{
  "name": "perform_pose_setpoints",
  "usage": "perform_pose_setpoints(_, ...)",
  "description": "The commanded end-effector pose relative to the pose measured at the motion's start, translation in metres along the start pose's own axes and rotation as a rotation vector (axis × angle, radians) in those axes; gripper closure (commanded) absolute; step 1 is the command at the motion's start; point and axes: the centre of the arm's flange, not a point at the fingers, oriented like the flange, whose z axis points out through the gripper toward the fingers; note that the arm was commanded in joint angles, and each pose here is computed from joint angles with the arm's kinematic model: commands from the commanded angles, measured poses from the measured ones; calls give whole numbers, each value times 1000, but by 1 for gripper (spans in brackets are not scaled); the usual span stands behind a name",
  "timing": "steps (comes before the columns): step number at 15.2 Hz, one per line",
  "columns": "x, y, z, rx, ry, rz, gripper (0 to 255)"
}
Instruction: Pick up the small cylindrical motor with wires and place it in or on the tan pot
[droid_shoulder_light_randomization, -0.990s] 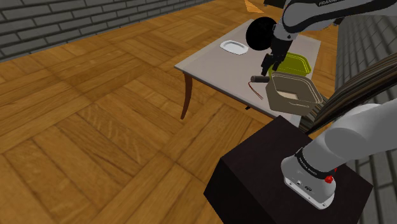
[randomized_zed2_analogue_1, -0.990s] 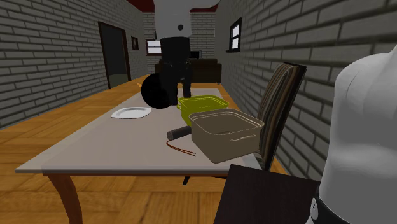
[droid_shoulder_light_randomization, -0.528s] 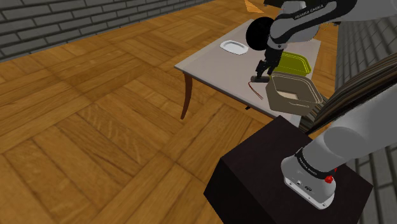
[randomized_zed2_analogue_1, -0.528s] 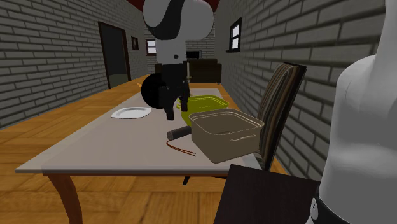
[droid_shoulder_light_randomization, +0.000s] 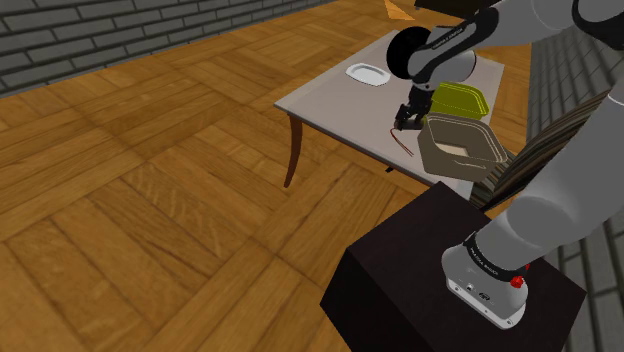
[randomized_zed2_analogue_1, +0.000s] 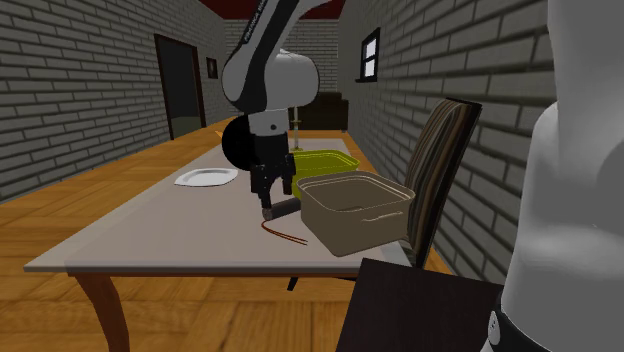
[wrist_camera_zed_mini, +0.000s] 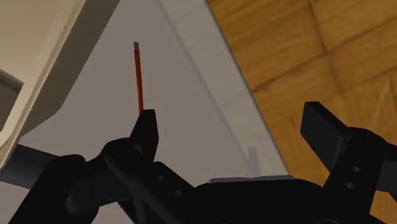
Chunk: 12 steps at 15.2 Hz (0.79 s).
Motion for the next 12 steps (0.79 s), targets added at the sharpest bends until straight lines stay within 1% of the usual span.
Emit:
perform_pose_setpoints(1,11,14,21,-1,1,18,0)
perform_pose_setpoints(11,67,91,111,-3,2,107,0)
perform_pose_setpoints(12,69,94,114,-3,3,109,0)
